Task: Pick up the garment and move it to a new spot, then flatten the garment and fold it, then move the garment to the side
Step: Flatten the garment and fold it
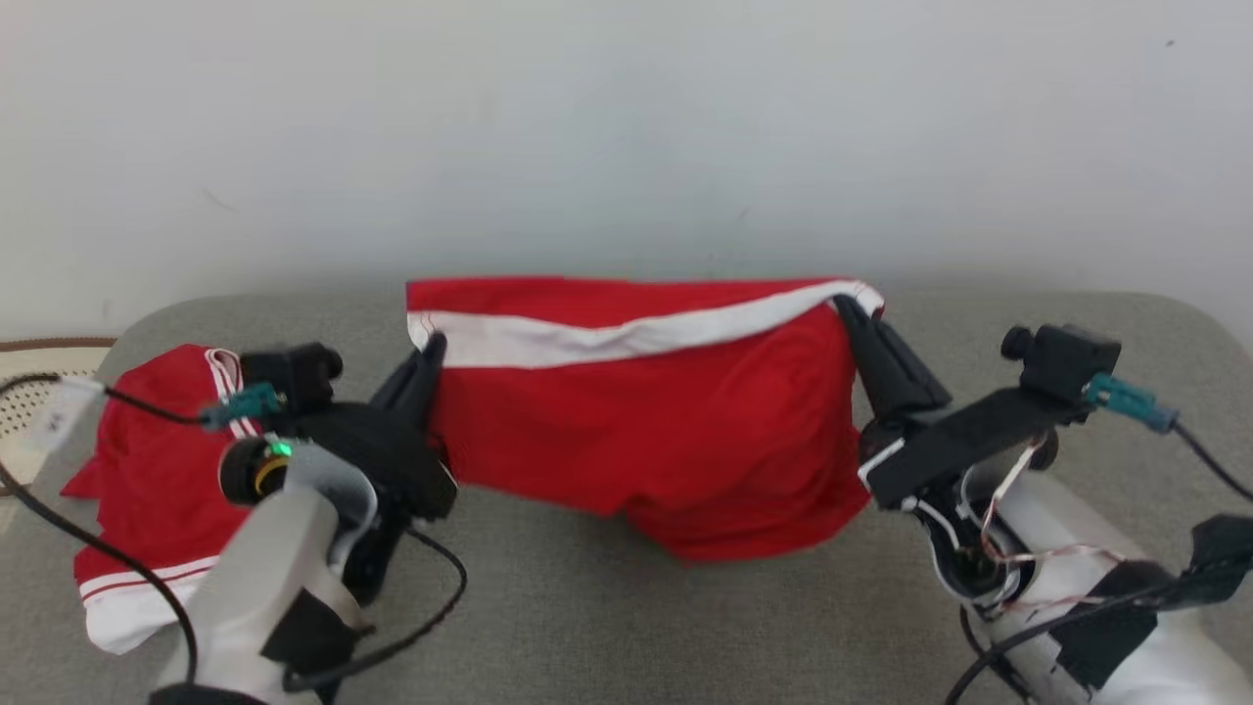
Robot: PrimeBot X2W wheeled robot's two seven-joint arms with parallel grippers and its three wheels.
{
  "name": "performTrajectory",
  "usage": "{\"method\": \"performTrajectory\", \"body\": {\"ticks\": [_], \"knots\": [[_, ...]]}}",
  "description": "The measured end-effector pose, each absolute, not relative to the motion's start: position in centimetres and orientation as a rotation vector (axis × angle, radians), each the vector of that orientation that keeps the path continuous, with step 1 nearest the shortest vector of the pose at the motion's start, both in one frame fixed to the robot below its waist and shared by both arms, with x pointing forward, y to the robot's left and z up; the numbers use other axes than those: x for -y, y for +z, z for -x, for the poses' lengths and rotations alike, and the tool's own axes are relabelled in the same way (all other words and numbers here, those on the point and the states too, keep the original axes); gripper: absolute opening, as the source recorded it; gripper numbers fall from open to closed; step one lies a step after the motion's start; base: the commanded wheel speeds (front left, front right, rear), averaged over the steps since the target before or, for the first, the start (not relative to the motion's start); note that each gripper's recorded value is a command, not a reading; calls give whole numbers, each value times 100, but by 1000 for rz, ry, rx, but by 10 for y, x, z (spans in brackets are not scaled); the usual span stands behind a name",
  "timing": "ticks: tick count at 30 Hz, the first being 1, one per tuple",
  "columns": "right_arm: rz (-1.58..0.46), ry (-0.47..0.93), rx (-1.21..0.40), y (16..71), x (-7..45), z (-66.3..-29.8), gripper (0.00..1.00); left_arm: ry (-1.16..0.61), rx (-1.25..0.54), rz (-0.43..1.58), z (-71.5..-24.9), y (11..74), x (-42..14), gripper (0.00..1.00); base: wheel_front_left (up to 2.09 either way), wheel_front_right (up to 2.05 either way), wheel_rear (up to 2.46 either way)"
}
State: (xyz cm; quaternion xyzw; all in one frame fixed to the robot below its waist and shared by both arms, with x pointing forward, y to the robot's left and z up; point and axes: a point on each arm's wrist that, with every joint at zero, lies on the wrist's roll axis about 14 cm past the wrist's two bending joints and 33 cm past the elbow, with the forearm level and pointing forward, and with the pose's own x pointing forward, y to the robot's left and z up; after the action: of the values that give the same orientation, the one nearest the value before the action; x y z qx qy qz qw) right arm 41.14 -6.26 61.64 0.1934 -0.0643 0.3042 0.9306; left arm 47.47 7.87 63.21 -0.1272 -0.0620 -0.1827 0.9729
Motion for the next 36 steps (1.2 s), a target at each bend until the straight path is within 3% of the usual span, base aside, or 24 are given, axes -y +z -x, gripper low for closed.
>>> {"method": "performTrajectory", "body": {"ticks": [5,12,24,29,36], "knots": [[-359,634,229,670,63,-437,0,-429,113,343,-480,692,-95,0,0,0,0],[-336,626,251,693,64,-457,0,-569,59,566,-475,744,-91,0,0,0,0],[-368,567,158,666,76,-487,0,-825,-193,945,-465,743,-77,0,0,0,0],[-374,536,122,653,86,-502,0,-898,-171,1173,-473,756,-87,0,0,0,0],[-350,528,158,671,91,-537,0,-865,-123,1111,-507,762,-84,0,0,0,0]]}}
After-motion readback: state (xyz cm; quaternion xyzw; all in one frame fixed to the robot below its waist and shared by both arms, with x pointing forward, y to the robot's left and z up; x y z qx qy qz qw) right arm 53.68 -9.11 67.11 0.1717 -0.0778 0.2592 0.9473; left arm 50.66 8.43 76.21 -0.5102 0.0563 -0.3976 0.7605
